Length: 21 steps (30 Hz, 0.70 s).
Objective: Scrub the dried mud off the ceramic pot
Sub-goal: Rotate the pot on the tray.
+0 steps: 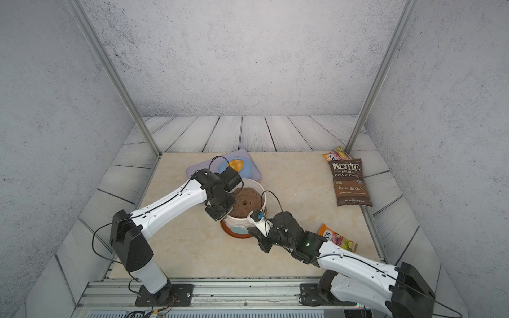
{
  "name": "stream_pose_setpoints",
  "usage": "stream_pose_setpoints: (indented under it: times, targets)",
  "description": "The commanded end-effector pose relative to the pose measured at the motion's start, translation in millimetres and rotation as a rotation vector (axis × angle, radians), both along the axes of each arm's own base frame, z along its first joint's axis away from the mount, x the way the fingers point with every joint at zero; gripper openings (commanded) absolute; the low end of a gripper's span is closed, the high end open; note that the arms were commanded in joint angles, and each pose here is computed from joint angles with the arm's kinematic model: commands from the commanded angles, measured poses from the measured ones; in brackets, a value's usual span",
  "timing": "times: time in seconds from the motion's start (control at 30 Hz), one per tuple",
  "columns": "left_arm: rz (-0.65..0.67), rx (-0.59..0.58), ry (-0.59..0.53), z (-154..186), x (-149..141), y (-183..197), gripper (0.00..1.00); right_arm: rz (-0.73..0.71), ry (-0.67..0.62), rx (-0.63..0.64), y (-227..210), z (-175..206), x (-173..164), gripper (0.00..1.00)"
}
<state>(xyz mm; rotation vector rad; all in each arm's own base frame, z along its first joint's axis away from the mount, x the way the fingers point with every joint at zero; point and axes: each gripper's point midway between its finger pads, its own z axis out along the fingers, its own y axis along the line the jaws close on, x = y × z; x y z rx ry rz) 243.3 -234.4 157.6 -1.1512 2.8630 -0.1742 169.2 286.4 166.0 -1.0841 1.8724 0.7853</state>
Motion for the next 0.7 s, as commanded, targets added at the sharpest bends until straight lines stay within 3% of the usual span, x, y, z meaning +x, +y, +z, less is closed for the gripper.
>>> stream_pose_setpoints:
  times: [0.0, 0.27, 0.67]
  targets:
    - [-0.083, 0.064, 0.019, -8, 0, 8, 0.10, 0.069, 0.052, -0.035, -8, -10, -21, 0.00]
    - [-0.175, 0.162, -0.006, -1, 15, 24, 0.10, 0.274, 0.071, 0.040, -2, 28, -58, 0.00]
    - [-0.315, 0.186, -0.019, -5, 31, 28, 0.09, 0.036, -0.108, -0.014, 4, 32, 5, 0.00]
